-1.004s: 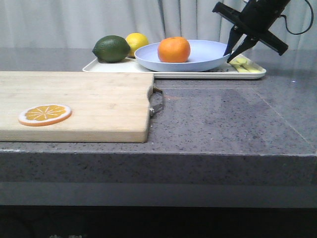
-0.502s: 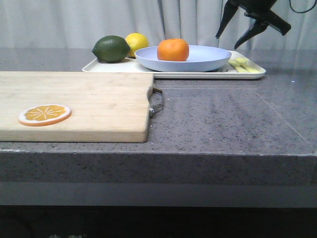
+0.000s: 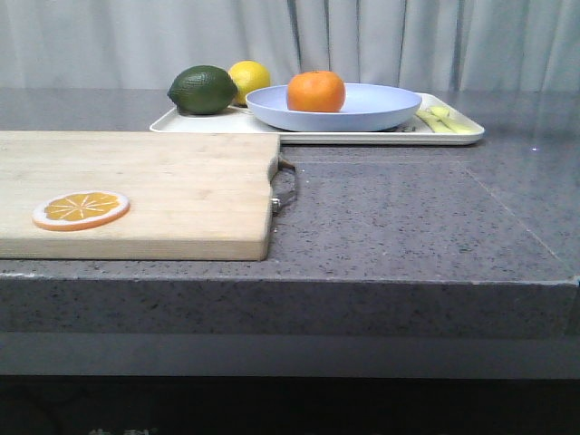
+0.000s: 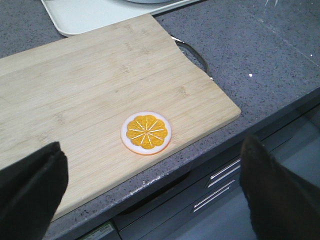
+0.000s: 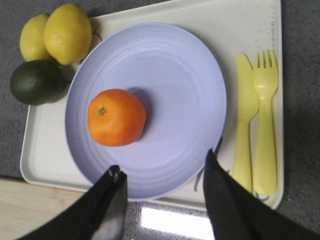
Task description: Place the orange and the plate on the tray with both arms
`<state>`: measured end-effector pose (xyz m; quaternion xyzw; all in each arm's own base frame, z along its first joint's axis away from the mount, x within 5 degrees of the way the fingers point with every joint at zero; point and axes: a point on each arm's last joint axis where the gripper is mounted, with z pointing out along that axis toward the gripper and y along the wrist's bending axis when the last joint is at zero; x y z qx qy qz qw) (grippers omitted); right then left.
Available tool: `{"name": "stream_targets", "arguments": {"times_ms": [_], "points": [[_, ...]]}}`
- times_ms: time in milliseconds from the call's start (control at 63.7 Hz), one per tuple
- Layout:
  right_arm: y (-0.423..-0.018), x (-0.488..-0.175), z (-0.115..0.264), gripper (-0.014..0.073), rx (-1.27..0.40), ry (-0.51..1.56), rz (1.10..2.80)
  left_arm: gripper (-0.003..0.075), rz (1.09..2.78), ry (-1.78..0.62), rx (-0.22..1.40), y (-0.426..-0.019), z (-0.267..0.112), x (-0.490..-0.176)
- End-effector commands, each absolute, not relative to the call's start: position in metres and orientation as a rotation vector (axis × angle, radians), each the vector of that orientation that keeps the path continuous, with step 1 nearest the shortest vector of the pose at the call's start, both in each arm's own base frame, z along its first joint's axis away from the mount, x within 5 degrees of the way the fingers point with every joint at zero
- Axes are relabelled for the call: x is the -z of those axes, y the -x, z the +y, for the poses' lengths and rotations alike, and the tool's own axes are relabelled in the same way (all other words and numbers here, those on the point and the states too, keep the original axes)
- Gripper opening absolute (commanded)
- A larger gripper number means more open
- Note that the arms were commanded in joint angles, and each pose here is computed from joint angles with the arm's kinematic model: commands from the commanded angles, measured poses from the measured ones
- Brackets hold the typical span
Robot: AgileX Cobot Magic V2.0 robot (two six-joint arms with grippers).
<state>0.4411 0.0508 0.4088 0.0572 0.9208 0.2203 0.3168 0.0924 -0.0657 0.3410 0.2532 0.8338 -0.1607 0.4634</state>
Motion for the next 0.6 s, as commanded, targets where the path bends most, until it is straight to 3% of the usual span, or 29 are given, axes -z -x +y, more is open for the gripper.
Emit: {"name": "stream_targets", "arguments": {"times_ms": [0, 204, 581], "points": [[-0.391, -0.450, 0.051, 0.0380, -0.554, -0.016, 2.417, 0.0674, 1.960, -0.585, 0.429, -0.094, -0.067, -0.356], [-0.332, -0.438, 0.041, 0.0380, -0.400, 0.085, 2.484, 0.0674, 1.960, -0.585, 0.429, -0.094, -0.067, -0.356], [-0.197, -0.414, 0.022, 0.0380, -0.170, 0.153, 2.295, 0.0674, 1.960, -0.585, 0.429, -0.094, -0.067, -0.356]]}}
